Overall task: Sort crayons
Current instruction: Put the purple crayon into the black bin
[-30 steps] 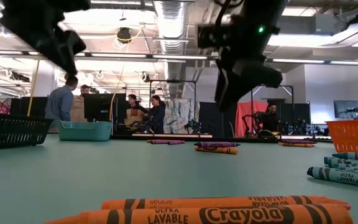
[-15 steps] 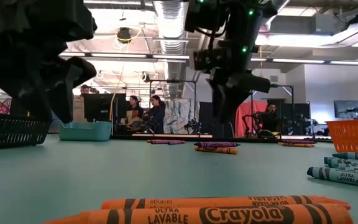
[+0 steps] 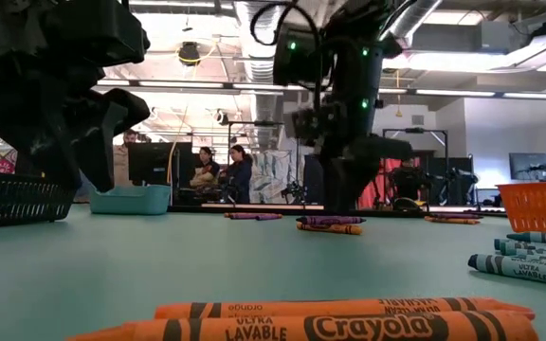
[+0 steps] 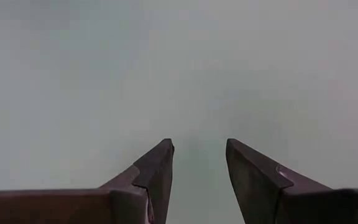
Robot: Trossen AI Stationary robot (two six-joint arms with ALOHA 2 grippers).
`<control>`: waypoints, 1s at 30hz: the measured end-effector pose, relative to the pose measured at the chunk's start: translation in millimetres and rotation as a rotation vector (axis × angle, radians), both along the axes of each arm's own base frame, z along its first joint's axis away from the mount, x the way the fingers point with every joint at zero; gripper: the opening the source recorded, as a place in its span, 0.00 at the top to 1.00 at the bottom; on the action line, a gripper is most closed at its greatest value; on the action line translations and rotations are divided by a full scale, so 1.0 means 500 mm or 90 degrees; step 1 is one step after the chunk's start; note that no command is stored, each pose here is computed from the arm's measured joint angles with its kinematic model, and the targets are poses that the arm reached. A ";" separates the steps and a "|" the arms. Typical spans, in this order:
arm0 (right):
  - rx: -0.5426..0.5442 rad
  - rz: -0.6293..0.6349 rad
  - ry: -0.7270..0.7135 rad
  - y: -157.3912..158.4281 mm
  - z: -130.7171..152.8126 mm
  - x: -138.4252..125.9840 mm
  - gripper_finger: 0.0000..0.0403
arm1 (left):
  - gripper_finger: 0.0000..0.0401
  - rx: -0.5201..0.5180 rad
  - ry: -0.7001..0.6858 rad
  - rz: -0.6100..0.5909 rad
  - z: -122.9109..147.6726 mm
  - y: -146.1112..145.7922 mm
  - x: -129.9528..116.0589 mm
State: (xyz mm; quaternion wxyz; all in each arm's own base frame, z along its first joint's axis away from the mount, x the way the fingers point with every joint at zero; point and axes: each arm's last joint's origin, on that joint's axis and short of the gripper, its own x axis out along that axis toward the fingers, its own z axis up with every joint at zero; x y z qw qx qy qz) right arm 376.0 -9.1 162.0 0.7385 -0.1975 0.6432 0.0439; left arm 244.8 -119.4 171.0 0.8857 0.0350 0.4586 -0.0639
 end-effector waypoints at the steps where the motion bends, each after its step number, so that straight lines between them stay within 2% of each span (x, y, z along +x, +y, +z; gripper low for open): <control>1: 0.000 0.001 0.012 0.000 -0.006 -0.002 0.57 | 0.65 0.000 0.001 0.000 0.000 0.000 0.000; 8: 0.002 0.013 0.036 0.001 -0.026 -0.004 0.63 | 0.65 0.000 -0.001 0.000 0.000 0.000 0.000; 21: -0.003 0.048 0.050 0.002 -0.027 -0.006 0.96 | 0.65 -0.001 -0.004 0.000 0.001 0.000 0.001; 30: -0.016 0.051 0.057 0.002 -0.026 -0.008 0.99 | 0.65 -0.001 -0.005 0.000 0.001 -0.001 0.001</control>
